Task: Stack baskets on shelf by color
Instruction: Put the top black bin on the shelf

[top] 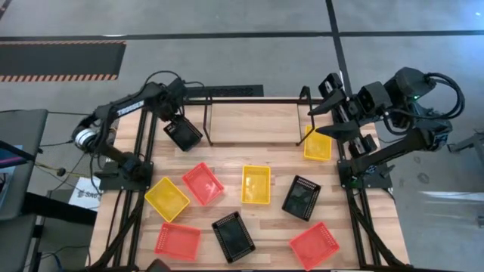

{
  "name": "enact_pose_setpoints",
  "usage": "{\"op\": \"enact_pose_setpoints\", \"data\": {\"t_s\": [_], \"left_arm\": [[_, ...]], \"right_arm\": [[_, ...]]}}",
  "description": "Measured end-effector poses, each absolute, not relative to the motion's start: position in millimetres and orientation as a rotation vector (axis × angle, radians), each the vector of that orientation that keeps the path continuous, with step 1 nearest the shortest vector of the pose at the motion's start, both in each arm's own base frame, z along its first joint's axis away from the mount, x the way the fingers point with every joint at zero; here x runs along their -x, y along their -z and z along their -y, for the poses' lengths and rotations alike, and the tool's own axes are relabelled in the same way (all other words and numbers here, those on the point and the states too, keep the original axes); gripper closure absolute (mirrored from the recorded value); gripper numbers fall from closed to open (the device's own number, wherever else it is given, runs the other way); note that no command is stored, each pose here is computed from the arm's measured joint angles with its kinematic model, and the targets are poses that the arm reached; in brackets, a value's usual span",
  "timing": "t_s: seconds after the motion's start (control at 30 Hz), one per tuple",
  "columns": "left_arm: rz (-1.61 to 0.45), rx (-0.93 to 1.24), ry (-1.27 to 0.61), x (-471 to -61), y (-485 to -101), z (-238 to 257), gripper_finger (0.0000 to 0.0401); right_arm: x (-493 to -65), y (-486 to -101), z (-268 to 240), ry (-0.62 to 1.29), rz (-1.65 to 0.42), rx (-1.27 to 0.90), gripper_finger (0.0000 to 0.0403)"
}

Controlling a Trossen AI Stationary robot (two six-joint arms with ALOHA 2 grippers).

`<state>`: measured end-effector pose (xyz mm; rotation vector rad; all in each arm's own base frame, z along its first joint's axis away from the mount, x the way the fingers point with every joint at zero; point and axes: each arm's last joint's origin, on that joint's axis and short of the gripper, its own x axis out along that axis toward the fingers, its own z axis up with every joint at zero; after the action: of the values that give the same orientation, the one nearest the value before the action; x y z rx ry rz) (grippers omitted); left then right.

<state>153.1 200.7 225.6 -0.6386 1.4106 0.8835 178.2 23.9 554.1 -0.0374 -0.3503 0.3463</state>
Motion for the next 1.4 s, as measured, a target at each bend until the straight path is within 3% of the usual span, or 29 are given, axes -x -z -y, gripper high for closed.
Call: {"op": "enact_pose_setpoints", "data": {"t_s": [0.6, 1.4], "left_arm": [[-1.605, 0.636, -0.771, -170.2, -165.4, -224.9, 0.0207], [-1.415, 0.646, -0.934, -155.7, -221.9, -202.6, 0.0207]], "right_arm": [[-178.7, -552.5, -23.8, -0.347, 0.333, 0.036, 0.0210], [-179.5, -550.8, -23.9, -0.348, 0.314, 0.036, 0.0214]]}}
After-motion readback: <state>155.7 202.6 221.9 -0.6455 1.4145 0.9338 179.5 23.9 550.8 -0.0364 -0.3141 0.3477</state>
